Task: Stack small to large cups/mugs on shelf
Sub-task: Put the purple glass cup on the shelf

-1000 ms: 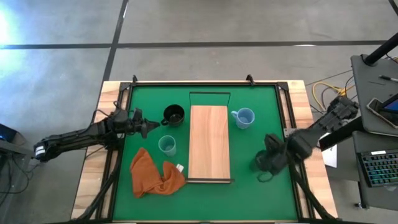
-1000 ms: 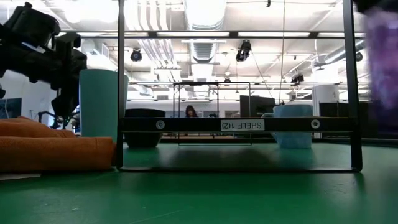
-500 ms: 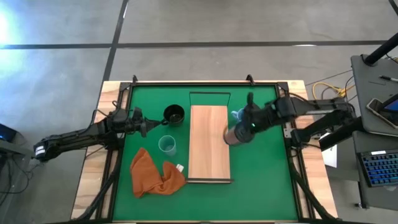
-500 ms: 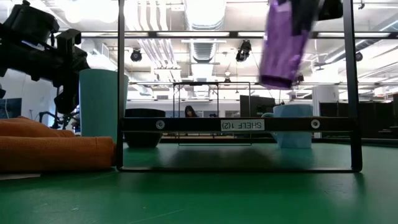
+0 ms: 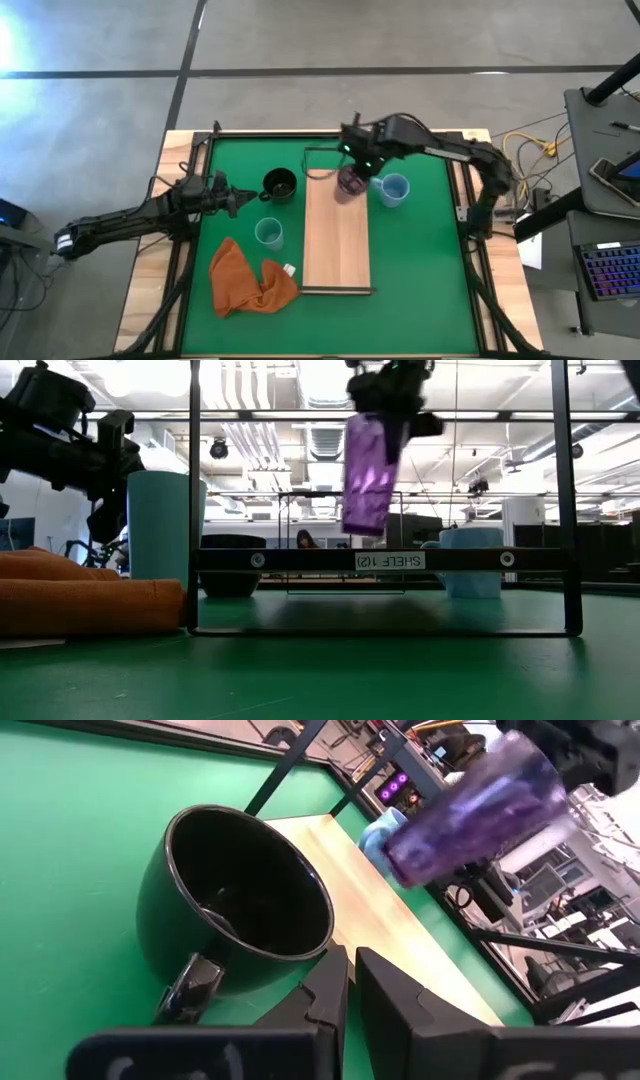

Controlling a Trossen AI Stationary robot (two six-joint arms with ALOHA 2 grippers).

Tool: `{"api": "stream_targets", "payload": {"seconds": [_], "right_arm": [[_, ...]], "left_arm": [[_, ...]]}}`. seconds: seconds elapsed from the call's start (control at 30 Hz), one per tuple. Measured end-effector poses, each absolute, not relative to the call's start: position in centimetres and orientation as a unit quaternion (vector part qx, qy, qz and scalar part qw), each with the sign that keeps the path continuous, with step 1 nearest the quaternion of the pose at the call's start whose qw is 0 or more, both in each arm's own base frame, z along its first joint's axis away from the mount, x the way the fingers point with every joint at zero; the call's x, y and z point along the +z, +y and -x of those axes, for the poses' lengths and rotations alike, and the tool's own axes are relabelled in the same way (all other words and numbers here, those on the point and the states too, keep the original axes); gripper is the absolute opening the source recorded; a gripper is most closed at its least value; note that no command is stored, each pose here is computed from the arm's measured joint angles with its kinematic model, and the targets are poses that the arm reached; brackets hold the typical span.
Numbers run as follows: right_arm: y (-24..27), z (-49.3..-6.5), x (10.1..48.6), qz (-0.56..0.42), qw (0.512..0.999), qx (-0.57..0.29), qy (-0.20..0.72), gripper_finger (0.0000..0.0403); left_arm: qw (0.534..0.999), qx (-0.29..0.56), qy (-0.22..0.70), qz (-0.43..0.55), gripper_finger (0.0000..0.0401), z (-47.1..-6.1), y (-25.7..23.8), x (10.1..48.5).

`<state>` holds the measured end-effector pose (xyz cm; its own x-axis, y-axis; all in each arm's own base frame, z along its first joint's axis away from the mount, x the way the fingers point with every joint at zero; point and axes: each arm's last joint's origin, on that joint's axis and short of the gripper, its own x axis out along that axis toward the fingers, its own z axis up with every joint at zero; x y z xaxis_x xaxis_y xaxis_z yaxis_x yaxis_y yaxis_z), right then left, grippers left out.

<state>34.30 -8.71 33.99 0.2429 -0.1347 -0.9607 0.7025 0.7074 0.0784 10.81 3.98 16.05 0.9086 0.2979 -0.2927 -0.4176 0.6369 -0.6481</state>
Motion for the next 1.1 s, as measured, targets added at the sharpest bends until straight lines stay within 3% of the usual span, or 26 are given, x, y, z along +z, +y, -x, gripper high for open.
{"api": "stream_targets", "payload": {"seconds": [0.13, 0.33, 0.93, 1.1], "right_arm": [[-11.4, -36.3, 34.0, -0.257, 0.750, -0.271, 0.547, 0.0011], [-14.4, -37.5, 32.4, -0.245, 0.707, -0.283, 0.600, 0.0012], [-15.5, -38.9, 32.4, -0.239, 0.718, -0.275, 0.593, 0.0014], [-15.5, -39.0, 32.2, -0.234, 0.721, -0.270, 0.594, 0.0041]], "left_arm": [[0.900, 0.199, 0.079, 0.380, 0.0011, -10.8, 4.0, 16.0], [0.897, 0.199, 0.077, 0.388, 0.0011, -10.8, 4.0, 16.0], [0.913, 0.176, 0.022, 0.367, 0.0011, -11.1, 4.1, 17.0], [0.909, 0.177, 0.021, 0.378, 0.0011, -11.1, 4.1, 17.0]]}}
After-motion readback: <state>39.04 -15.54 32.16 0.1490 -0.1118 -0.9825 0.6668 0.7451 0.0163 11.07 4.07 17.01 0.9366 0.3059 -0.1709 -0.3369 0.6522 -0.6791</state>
